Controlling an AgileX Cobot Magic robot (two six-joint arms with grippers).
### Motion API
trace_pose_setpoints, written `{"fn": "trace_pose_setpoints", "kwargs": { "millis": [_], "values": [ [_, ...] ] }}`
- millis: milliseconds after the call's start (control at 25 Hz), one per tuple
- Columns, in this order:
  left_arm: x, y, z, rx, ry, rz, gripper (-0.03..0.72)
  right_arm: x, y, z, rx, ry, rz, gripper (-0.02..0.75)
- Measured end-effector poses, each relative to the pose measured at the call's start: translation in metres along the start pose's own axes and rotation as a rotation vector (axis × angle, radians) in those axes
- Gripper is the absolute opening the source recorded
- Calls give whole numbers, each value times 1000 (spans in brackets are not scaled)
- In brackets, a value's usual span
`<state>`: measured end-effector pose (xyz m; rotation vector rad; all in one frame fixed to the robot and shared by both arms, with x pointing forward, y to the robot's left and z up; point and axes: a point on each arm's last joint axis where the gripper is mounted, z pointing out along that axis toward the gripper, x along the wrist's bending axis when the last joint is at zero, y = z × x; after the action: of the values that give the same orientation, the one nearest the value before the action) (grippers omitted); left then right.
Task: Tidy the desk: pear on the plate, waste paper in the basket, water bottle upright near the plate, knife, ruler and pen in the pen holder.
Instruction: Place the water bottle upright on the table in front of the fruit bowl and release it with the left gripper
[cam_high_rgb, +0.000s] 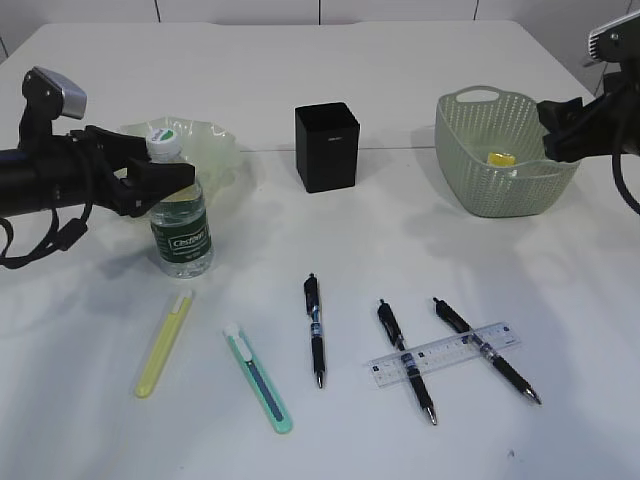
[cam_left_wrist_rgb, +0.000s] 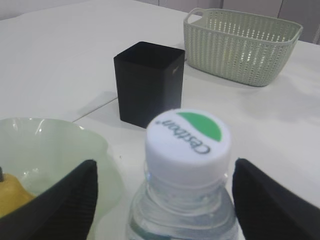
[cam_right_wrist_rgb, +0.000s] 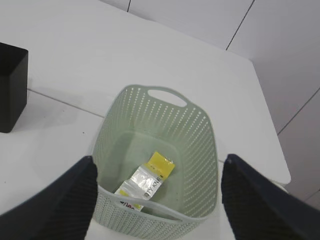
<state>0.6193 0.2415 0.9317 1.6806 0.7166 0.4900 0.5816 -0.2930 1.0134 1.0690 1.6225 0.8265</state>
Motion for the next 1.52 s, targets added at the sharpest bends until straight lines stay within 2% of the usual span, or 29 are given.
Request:
{"fn": "trace_pose_setpoints", "kwargs": {
  "millis": [640,960,1280,1520],
  "values": [
    [-2,38,-16,0,86,6,591,-7,18,-24,21,6,-1,571],
    [-3,50,-22,-2,119,-9,591,-8,18,-35,96,34,-1,571],
    [-3,53,-23,-8,126,-78,591,-6,13,-36,158,57,1,571],
    [-8,73,-32,-50,134,-42,591,-7,17,-42,164,58,11,571]
  ]
}}
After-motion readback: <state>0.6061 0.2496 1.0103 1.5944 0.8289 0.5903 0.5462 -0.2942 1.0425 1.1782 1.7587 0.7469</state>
